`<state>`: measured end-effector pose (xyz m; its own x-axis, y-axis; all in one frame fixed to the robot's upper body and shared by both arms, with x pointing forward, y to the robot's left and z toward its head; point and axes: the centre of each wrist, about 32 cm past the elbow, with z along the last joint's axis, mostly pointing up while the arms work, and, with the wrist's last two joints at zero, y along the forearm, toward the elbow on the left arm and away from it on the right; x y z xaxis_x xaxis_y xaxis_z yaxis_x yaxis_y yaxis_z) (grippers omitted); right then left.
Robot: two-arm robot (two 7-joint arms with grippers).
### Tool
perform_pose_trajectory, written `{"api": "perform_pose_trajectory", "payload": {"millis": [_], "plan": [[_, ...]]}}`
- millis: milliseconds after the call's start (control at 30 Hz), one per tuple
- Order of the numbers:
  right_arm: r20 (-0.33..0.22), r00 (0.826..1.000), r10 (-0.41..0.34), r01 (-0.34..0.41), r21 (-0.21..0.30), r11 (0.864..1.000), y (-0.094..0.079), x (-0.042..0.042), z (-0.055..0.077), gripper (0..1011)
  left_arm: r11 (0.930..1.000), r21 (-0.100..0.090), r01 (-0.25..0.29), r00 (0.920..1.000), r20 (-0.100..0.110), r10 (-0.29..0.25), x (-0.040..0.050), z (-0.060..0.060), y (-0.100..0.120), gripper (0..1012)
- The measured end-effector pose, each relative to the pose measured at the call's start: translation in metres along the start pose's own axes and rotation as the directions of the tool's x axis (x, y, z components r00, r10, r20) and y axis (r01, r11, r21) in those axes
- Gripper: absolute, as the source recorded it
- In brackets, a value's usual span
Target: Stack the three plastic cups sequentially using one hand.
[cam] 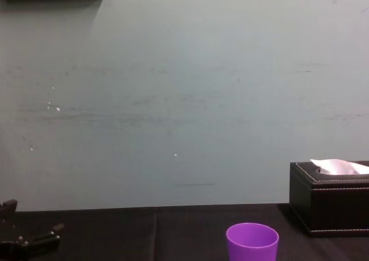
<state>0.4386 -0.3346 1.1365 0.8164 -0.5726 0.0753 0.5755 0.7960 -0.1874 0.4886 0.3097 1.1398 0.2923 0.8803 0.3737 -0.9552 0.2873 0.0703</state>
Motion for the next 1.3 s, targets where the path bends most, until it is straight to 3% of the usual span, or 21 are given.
{"api": "perform_pose_trajectory", "payload": {"millis": [300, 667, 1300], "plan": [[-0.001, 1.000, -0.002, 0.002, 0.000, 1.000, -0.0009, 0.0000, -0.0003, 996, 1.0000, 0.000, 0.000, 1.0000, 0.000, 0.000, 0.0000, 0.0000, 0.0000, 1011], [-0.001, 1.000, -0.003, 0.003, 0.001, 1.000, -0.0016, 0.0000, -0.0004, 767, 1.0000, 0.000, 0.000, 1.0000, 0.000, 0.000, 0.0000, 0.0000, 0.0000, 1011], [-0.001, 1.000, -0.005, 0.005, 0.003, 1.000, -0.0020, 0.0000, -0.0003, 716, 1.0000, 0.000, 0.000, 1.0000, 0.000, 0.000, 0.0000, 0.0000, 0.0000, 1011]]}}
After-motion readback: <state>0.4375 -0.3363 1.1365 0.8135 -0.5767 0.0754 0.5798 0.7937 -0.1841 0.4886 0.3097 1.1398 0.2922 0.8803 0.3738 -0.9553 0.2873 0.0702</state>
